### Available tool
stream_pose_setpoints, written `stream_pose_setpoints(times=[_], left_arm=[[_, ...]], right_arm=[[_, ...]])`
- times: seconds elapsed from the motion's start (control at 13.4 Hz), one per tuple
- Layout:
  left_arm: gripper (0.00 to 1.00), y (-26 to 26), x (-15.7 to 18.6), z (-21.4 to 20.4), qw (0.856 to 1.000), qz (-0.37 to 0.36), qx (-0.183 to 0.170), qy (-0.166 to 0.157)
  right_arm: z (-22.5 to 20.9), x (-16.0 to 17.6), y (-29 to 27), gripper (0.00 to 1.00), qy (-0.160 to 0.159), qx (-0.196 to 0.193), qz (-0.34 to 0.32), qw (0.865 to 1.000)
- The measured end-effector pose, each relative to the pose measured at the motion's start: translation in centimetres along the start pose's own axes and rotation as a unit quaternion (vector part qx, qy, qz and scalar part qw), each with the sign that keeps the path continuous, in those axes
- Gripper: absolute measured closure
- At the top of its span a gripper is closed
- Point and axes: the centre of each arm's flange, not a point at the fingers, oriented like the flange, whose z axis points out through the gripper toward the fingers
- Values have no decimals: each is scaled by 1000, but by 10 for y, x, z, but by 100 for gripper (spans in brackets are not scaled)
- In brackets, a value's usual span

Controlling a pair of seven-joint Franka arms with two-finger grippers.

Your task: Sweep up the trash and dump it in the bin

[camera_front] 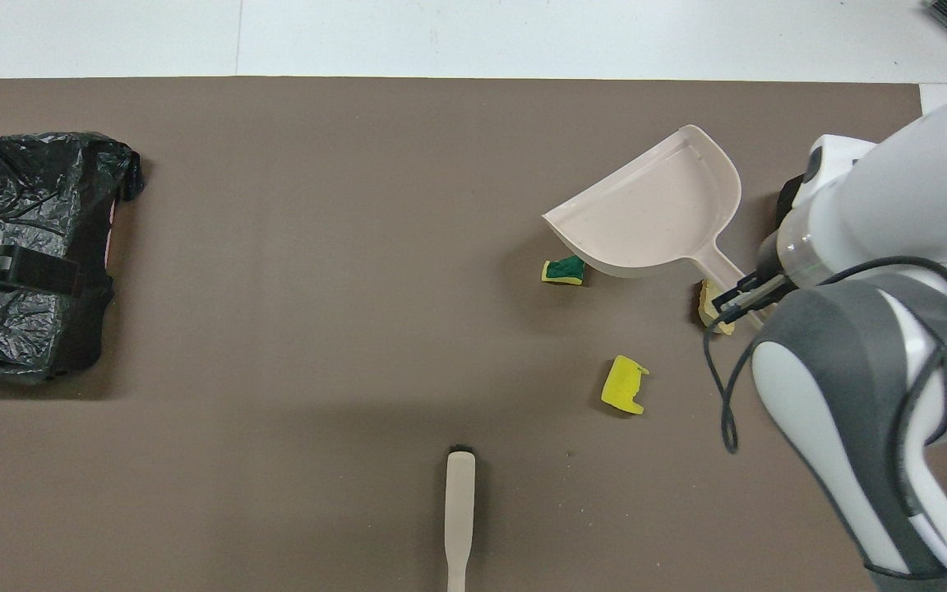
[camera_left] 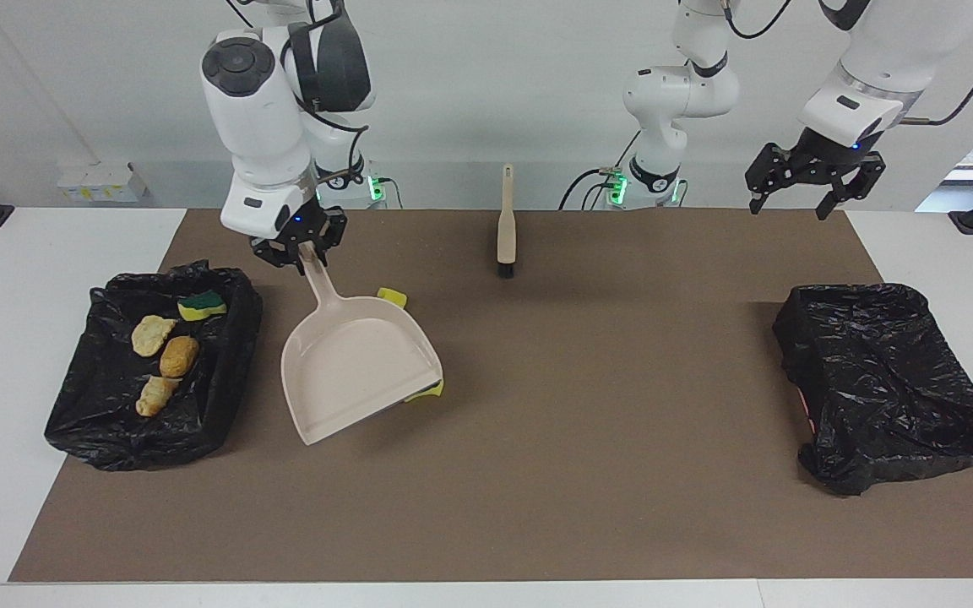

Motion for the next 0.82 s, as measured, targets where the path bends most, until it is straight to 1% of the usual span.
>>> stream_pose_setpoints(times=[0.3, 0.52, 0.67, 0.82], left_arm=[[0, -10, -9, -10, 1000, -4, 1, 6], [0, -9, -11, -13, 1000, -4, 1, 8], [0, -10, -11, -13, 1000, -4, 1, 7], [0, -10, -11, -13, 1000, -4, 1, 7]], right_arm=[[37, 39, -53, 67, 24, 9, 58, 998], [55, 60, -86, 67, 43, 13, 81, 996], [64, 71, -109, 67, 59, 19, 117, 991], [76, 84, -149, 67, 77, 30, 157, 984]])
